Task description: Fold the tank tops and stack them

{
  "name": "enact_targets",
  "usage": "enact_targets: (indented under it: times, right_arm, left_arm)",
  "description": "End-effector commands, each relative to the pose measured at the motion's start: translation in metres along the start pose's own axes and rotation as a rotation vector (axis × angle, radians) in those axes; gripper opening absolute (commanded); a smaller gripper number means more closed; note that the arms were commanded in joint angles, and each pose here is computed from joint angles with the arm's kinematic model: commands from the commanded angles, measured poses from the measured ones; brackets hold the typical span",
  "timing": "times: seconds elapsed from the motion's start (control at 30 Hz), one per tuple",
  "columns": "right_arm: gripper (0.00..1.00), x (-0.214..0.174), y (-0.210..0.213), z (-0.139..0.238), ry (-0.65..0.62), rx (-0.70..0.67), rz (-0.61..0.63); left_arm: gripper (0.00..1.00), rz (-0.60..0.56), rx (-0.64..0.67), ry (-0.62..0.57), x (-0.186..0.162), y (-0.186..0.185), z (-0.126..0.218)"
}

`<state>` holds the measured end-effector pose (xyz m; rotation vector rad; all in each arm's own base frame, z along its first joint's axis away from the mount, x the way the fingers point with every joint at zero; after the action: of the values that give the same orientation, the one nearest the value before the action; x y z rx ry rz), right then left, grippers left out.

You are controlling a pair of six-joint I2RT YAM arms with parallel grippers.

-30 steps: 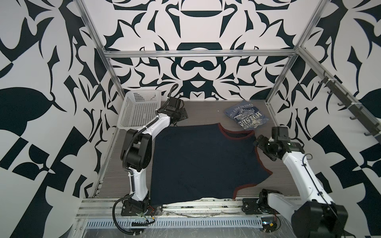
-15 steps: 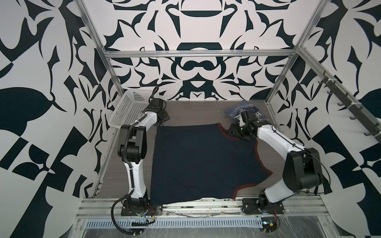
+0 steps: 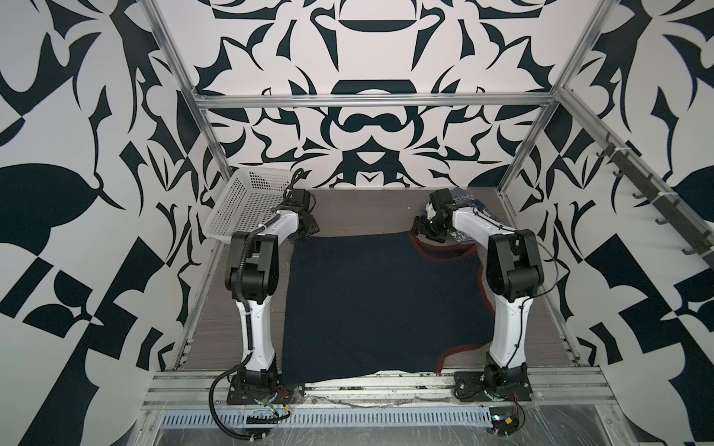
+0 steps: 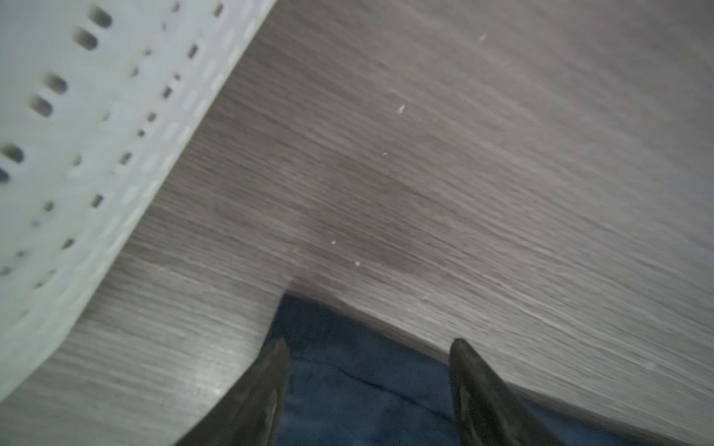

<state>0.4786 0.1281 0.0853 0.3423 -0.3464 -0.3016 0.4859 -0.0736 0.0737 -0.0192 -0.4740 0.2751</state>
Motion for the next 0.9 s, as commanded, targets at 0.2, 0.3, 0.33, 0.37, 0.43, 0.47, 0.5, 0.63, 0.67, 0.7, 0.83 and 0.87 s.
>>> enact_targets:
  times: [0.2, 0.3, 0.33, 0.37, 0.43, 0.47, 0.5, 0.63, 0.67, 0.7, 0.83, 0.87]
  right_arm:
    - [0.78, 0.018, 0.034, -0.011, 0.024, 0.066, 0.074]
    - [0.77, 0.015, 0.040, -0.021, 0.045, 0.053, 0.101]
    - [0.76, 0.016, 0.040, -0.023, 0.048, 0.040, 0.104]
    - [0.75, 0.016, 0.038, -0.026, 0.051, 0.028, 0.100]
    - [0.72, 0.017, 0.036, -0.030, 0.048, 0.008, 0.088]
    - [0.71, 0.018, 0.035, -0.032, 0.048, 0.004, 0.090]
    - [0.69, 0.017, 0.035, -0.033, 0.051, 0.003, 0.088]
    - [0.48, 0.016, 0.035, -0.034, 0.061, 0.002, 0.091]
    - [0.45, 0.016, 0.035, -0.033, 0.058, 0.004, 0.095]
    - [0.39, 0.016, 0.036, -0.033, 0.058, 0.005, 0.097]
    - [0.16, 0.018, 0.037, -0.028, 0.046, 0.005, 0.106]
    - [0.12, 0.019, 0.038, -0.027, 0.043, 0.006, 0.106]
  left_arm:
    - [0.76, -0.032, 0.154, 0.039, -0.011, 0.011, -0.017]
    - [0.73, -0.036, 0.159, 0.056, -0.014, 0.011, -0.022]
    - [0.72, -0.036, 0.161, 0.062, -0.016, 0.011, -0.025]
    - [0.70, -0.035, 0.162, 0.063, -0.016, 0.011, -0.025]
    - [0.65, -0.035, 0.150, 0.061, -0.016, 0.009, -0.028]
    - [0.63, -0.035, 0.148, 0.059, -0.016, 0.008, -0.030]
    - [0.60, -0.033, 0.147, 0.058, -0.016, 0.008, -0.031]
    - [0.46, -0.035, 0.134, 0.065, -0.016, 0.005, -0.037]
    - [0.43, -0.034, 0.129, 0.064, -0.016, 0.004, -0.037]
    - [0.40, -0.032, 0.124, 0.064, -0.016, 0.004, -0.037]
    - [0.26, -0.026, 0.113, 0.053, -0.014, 0.001, -0.035]
    - [0.24, -0.026, 0.110, 0.048, -0.013, 0.000, -0.034]
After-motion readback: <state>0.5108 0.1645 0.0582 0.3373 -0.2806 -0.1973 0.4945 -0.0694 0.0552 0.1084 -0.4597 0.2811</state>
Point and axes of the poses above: each gripper's point midway between its finger pads, its own z axis back along the fingers, its own y axis along the line the jaws close on, x = y × z, the point moved 3 cm from there along z, back along the fingers, and after that the axes turned 8 degrees about -z, right-handed, at the moved point
